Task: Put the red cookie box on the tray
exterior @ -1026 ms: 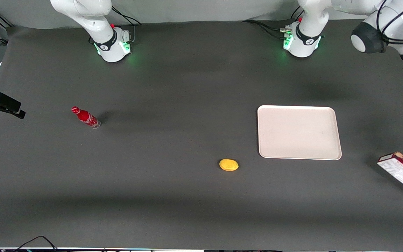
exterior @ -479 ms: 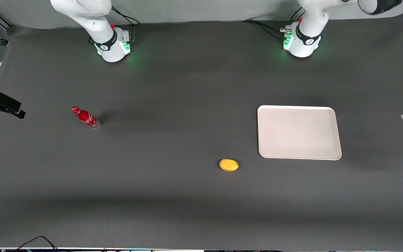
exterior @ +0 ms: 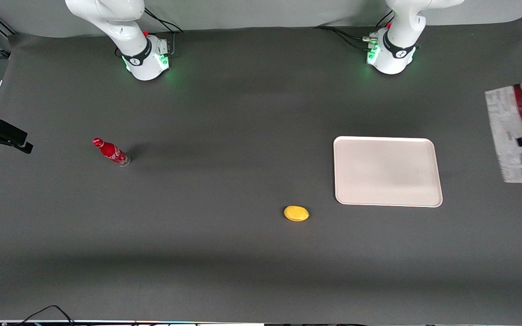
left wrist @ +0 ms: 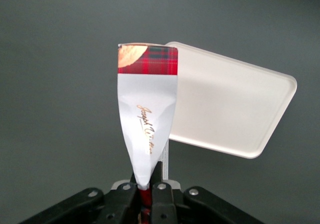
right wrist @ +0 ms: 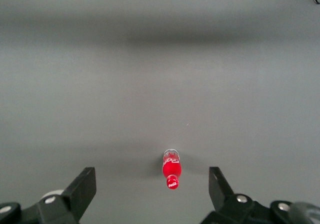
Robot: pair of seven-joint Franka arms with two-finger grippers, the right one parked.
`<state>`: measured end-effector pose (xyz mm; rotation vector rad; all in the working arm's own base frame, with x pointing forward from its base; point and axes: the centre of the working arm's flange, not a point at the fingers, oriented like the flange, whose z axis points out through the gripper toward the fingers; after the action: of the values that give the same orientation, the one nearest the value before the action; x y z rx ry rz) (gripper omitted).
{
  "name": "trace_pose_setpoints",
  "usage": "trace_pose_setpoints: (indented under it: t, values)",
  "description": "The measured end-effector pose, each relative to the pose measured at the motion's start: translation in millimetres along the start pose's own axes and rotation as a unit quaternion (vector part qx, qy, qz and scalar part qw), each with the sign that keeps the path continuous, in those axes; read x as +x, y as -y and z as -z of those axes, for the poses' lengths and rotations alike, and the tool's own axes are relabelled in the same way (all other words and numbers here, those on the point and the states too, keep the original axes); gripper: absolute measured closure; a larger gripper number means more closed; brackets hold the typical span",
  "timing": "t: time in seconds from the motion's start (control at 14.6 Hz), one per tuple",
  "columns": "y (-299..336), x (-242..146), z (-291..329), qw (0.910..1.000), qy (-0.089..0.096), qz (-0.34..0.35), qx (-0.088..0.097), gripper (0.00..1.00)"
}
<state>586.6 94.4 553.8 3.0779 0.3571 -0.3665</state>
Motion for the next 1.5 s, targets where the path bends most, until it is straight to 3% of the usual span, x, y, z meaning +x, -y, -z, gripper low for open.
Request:
trace_pose_setpoints:
  t: [0.21,0.55,0.96,1.23,1.37,1.5]
  values:
    - [-24,-8,-74,0.9994,0.015,-0.029,0.009,0.91]
    - [-34,1,-219,0.9956,-0.001,-0.093,0.013,0.91]
    - [-30,24,-274,0.9915,-0.032,-0.125,0.018,0.91]
    - [-27,34,-296,0.9914,-0.041,-0.123,0.020,0.91]
    - [-27,36,-299,0.9913,-0.042,-0.123,0.020,0.81]
    - [-28,40,-288,0.9910,-0.046,-0.124,0.019,0.59]
